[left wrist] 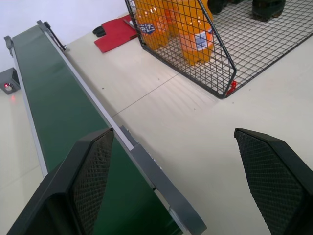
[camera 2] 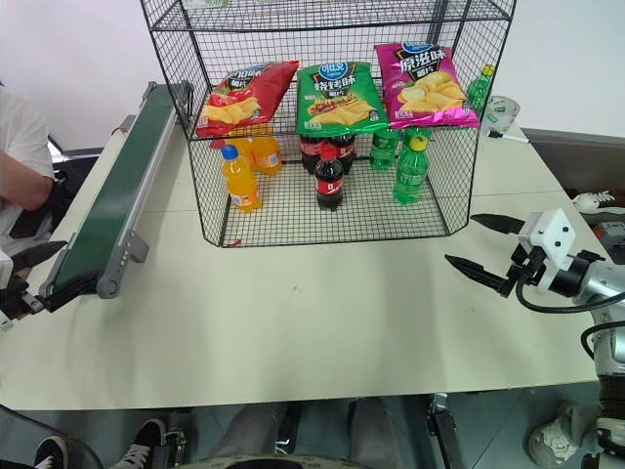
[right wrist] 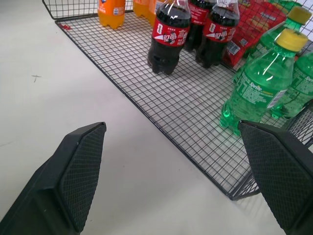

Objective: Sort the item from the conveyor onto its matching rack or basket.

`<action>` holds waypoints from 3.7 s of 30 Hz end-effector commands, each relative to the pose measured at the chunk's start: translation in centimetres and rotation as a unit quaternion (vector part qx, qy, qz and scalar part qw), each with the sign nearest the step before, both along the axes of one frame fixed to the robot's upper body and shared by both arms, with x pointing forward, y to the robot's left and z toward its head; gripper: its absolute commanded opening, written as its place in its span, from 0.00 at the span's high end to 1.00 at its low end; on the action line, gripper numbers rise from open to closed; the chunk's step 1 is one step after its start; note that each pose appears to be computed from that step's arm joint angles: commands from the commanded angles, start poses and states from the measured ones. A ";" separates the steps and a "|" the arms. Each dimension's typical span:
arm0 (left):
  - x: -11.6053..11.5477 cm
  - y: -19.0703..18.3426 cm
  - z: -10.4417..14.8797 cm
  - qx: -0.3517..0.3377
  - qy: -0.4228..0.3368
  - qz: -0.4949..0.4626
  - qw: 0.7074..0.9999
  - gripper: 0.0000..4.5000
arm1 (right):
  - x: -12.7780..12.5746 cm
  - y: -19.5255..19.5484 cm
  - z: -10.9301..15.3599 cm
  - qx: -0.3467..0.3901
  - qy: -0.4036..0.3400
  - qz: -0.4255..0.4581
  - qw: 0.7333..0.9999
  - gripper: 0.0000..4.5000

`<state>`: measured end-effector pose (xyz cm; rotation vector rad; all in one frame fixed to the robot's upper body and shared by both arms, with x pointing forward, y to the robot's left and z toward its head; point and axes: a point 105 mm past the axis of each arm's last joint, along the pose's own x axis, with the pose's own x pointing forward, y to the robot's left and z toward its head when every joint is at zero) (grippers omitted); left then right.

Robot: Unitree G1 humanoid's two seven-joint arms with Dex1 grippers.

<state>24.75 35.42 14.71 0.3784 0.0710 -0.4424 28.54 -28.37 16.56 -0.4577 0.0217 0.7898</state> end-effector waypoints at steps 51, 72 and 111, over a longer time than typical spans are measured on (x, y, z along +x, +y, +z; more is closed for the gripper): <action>0.4 -0.1 0.8 0.082 -0.094 0.102 0.987 0.09 | -1.3 19.9 -0.4 0.203 0.027 0.249 0.946 0.00; -1.6 1.6 0.3 0.313 -0.140 0.141 0.929 0.09 | 0.5 21.1 -1.7 0.167 0.012 0.286 0.944 0.00; -3.0 4.4 -4.2 0.504 -0.144 0.116 0.844 0.09 | 0.7 21.4 -2.2 0.128 0.001 0.267 0.955 0.00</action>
